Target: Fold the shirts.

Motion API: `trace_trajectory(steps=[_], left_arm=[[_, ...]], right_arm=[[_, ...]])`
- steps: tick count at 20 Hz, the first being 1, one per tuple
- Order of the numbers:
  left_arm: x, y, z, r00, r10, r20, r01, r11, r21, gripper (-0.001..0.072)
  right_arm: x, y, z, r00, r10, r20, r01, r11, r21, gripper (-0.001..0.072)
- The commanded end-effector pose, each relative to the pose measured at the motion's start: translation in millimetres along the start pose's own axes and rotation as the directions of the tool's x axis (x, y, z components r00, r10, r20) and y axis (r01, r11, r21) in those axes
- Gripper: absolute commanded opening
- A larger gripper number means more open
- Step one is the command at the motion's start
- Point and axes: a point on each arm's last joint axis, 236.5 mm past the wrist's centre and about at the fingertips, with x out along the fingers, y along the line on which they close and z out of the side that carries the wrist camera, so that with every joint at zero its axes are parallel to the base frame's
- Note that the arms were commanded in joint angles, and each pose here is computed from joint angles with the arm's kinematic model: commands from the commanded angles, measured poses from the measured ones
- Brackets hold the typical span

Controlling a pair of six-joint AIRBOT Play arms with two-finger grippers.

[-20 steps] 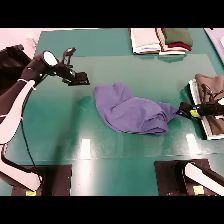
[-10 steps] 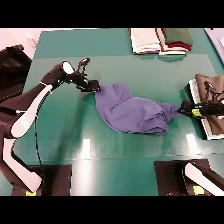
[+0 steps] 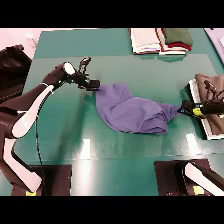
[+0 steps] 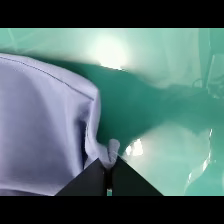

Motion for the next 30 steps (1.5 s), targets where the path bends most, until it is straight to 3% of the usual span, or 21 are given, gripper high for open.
trace_trajectory(steps=[1, 4, 8, 11, 14, 16, 19, 21, 23, 26, 30], left_arm=[[-28.0, 0.9, 25.5, 0.998, -0.002, 0.061, 0.003, 1.0, -0.018, 0.0027], [-129.3, -10.5, 91.8, 0.953, 0.011, 0.302, -0.02, 0.999, 0.028, 0.0027], [-343.3, -46.6, 138.5, 0.75, 0.054, 0.659, -0.178, 0.976, 0.122, 0.0027], [-496.4, -93.2, 110.6, 0.521, 0.06, 0.851, -0.34, 0.93, 0.142, 0.0027], [-600.1, -146.4, 51.0, 0.337, -0.028, 0.941, -0.375, 0.913, 0.161, 0.0027], [-644.1, -169.7, 12.7, 0.251, -0.073, 0.965, -0.39, 0.905, 0.17, 0.0027], [-676.3, -185.9, -21.2, 0.182, -0.105, 0.978, -0.407, 0.897, 0.172, 0.0026], [-674.4, -185.9, -26.9, 0.199, -0.1, 0.975, -0.408, 0.896, 0.175, 0.0027], [-652.9, -175.8, -20.8, 0.271, -0.067, 0.96, -0.405, 0.897, 0.177, 0.0026], [-583.4, -140.5, 4.9, 0.478, 0.035, 0.878, -0.391, 0.903, 0.178, 0.0027], [-448.2, -71.8, 49.2, 0.757, 0.169, 0.631, -0.342, 0.925, 0.163, 0.0027]], right_arm=[[-24.6, 15.3, 20.4, 0.999, 0.014, 0.034, -0.013, 0.999, -0.045, 0.0018], [-77.8, 43.8, 60.0, 0.988, 0.036, 0.153, -0.015, 0.991, -0.135, 0.0018], [-205.8, 102.7, 111.4, 0.863, 0.1, 0.496, 0.049, 0.959, -0.28, 0.0018], [-313.4, 150.8, 109.3, 0.705, 0.177, 0.687, 0.128, 0.921, -0.369, 0.0018], [-389.8, 183.8, 88.4, 0.566, 0.241, 0.788, 0.196, 0.889, -0.413, 0.0017], [-423.7, 198.1, 71.9, 0.502, 0.27, 0.822, 0.233, 0.873, -0.429, 0.0018], [-448.0, 211.5, 59.9, 0.484, 0.29, 0.826, 0.263, 0.852, -0.453, 0.0017], [-454.6, 216.5, 60.5, 0.5, 0.29, 0.816, 0.268, 0.844, -0.464, 0.0017], [-456.8, 219.1, 68.7, 0.518, 0.286, 0.806, 0.265, 0.842, -0.47, 0.0017], [-426.1, 209.8, 98.5, 0.6, 0.262, 0.756, 0.211, 0.859, -0.466, 0.0016], [-302.6, 180.4, 139.4, 0.815, 0.196, 0.545, 0.083, 0.891, -0.446, 0.0017]])
